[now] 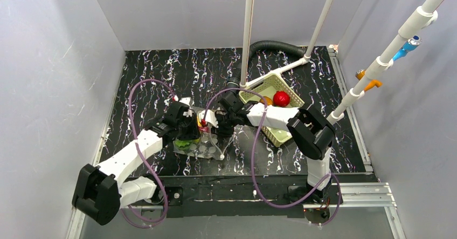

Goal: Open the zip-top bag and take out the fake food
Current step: Pick up the fake vegetable from the zipper food storage bag.

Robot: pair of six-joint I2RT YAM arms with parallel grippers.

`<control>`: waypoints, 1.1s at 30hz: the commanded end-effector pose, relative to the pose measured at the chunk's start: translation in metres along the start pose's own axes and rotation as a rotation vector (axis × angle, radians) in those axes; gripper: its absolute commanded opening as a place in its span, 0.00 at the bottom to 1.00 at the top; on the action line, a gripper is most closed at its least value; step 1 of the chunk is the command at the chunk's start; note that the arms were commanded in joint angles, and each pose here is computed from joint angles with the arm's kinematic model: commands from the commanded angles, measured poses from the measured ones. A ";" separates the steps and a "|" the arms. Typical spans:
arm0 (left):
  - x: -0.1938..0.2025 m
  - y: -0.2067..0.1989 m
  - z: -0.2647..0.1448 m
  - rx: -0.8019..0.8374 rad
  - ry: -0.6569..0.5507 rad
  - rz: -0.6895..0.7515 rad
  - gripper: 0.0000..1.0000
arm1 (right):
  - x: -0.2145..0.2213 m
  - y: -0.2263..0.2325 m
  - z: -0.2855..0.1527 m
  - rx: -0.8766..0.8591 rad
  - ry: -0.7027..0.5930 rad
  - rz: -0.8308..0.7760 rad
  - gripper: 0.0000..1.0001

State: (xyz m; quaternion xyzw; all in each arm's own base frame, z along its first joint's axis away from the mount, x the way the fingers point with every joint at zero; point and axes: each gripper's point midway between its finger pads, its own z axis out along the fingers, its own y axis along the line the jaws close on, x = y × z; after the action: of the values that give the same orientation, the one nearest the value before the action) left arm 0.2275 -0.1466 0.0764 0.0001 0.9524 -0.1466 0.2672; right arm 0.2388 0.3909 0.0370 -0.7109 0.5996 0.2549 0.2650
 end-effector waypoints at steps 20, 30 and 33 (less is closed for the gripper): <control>-0.035 0.024 -0.088 -0.028 -0.255 0.345 0.91 | 0.033 0.017 -0.091 0.053 0.242 -0.060 0.01; -0.041 0.022 -0.098 -0.008 -0.345 0.348 0.98 | 0.047 0.020 -0.115 0.074 0.268 -0.043 0.01; -0.041 0.021 -0.097 -0.008 -0.343 0.347 0.98 | 0.051 0.020 -0.124 0.081 0.266 -0.028 0.01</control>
State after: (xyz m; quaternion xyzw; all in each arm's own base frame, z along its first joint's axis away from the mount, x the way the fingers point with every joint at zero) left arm 0.2125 -0.1003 0.1708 0.1354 0.8820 -0.1048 0.4391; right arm 0.2329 0.2818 0.0816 -0.7307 0.6335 0.1381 0.2140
